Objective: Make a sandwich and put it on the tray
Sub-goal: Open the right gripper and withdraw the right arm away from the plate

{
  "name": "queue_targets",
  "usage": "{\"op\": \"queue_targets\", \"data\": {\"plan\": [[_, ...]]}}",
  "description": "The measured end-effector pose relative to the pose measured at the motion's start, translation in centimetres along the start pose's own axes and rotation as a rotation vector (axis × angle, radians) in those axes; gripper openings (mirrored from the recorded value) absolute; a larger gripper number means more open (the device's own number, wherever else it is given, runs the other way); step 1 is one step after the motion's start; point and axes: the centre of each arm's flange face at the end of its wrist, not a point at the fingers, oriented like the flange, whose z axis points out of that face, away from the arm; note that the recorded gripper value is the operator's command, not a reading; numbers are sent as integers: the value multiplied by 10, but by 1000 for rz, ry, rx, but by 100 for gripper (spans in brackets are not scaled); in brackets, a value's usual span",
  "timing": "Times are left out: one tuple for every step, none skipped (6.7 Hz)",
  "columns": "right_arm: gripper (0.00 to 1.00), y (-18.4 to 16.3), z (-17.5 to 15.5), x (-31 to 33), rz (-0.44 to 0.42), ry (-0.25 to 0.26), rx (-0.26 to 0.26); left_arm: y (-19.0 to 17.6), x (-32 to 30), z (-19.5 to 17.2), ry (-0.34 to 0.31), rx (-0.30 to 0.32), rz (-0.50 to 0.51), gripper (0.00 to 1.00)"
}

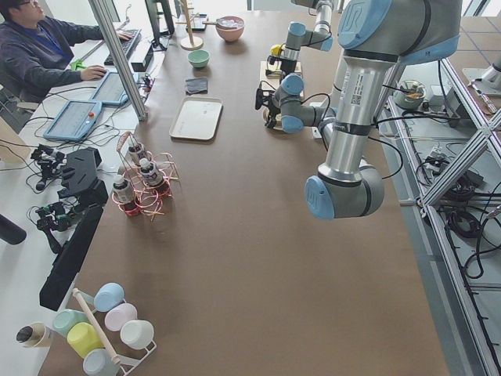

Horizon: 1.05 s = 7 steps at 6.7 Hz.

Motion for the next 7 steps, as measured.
{"op": "queue_targets", "data": {"plan": [[100, -49, -18, 33, 39, 50, -14, 0, 0, 0, -1, 0, 0, 98], [100, -95, -39, 65, 50, 107, -25, 1, -1, 0, -2, -1, 0, 98], [100, -140, -65, 102, 30, 175, -30, 6, -1, 3, -4, -9, 1, 98], [100, -176, -91, 139, -18, 245, -38, 15, 1, 6, -4, -23, 5, 98], [100, -210, -122, 179, -83, 320, -57, 24, 2, 9, -4, -36, 8, 98], [100, -239, -161, 227, -152, 389, -89, 29, 3, 11, -4, -44, 10, 98], [100, -256, -198, 278, -206, 426, -126, 31, 2, 13, -7, -47, 10, 98]]}}
